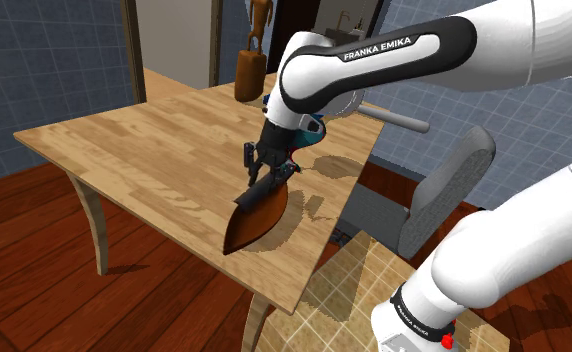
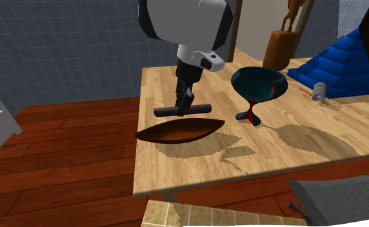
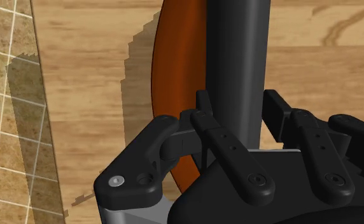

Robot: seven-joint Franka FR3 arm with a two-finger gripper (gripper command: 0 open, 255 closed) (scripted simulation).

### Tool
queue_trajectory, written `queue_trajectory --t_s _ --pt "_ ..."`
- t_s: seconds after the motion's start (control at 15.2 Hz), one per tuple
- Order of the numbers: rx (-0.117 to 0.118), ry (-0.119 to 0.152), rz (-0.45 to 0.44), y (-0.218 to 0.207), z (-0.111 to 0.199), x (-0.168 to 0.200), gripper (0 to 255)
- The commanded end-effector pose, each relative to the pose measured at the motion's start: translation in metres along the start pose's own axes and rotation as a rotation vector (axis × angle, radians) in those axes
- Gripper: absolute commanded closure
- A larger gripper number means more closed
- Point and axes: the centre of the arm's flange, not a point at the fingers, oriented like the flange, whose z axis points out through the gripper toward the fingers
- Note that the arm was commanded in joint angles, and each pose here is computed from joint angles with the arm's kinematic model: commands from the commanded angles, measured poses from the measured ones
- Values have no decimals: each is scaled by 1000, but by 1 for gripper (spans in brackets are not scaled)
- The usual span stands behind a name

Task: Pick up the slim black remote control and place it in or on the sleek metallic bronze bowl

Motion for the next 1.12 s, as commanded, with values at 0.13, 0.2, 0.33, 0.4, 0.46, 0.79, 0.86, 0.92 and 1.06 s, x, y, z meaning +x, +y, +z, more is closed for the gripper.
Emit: queue_trajectory --t_s 0.13,0.2,0.33,0.4,0.46,0.79,0.86,0.92,1.06 --pt "0 0 1 7 20 0 255" --pt "0 0 1 7 25 2 255" --pt "0 0 1 7 36 4 255" --pt "0 0 1 7 41 5 255" --pt "0 0 1 8 46 6 255" --pt "0 0 1 8 55 8 255" --pt "0 0 1 8 55 8 255" --pt "0 0 1 8 55 8 255" --pt "0 0 1 8 55 8 255"
